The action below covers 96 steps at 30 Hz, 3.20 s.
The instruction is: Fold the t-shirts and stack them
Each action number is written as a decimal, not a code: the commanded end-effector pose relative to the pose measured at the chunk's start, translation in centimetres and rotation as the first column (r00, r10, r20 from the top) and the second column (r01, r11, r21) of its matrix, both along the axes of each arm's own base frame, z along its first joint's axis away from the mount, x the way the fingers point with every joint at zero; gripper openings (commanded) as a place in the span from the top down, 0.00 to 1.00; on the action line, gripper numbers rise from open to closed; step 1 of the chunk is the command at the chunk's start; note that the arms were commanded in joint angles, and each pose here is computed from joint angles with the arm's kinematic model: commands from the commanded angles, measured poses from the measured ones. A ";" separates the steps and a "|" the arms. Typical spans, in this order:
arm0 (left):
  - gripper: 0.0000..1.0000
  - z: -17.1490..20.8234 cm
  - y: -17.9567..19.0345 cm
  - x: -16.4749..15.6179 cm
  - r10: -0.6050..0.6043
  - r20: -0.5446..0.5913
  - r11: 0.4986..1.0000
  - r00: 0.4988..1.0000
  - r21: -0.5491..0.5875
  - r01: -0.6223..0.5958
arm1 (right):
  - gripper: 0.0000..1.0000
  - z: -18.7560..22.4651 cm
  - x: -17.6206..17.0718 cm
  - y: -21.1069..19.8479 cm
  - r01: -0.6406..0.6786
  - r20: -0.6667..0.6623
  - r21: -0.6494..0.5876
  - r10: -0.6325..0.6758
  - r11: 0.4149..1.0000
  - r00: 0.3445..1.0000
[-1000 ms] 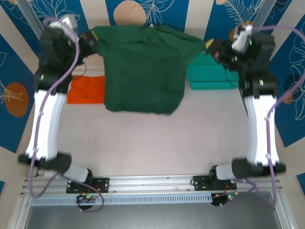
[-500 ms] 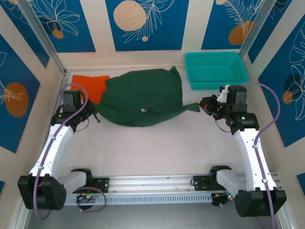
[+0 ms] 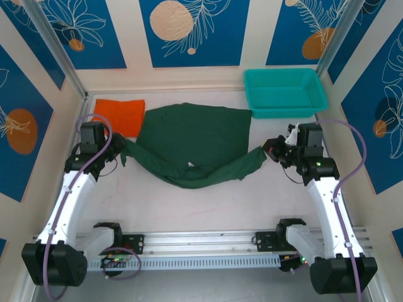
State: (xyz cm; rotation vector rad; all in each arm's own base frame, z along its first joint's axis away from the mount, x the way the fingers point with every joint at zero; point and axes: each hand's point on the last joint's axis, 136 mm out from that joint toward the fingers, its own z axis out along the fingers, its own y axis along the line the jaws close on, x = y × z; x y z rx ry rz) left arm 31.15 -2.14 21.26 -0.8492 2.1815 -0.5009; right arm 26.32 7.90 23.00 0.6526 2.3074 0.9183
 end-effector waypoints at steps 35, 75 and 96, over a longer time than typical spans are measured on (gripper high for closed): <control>0.44 -15.5 -20.2 -2.5 -0.107 -0.553 0.978 0.826 -0.209 -0.013 | 1.00 -10.0 -9.6 0.5 0.032 -0.478 -0.026 -0.040 0.999 0.877; 0.44 -14.3 -18.1 -3.7 -0.048 -0.672 0.999 0.739 -0.034 0.034 | 1.00 -3.2 -4.5 0.7 0.046 -0.332 0.028 -0.034 0.999 0.943; 0.51 -17.6 -19.2 -5.9 -0.054 -0.738 0.996 0.672 0.010 0.090 | 1.00 -3.1 -4.7 0.4 0.046 -0.328 0.012 -0.040 0.999 0.944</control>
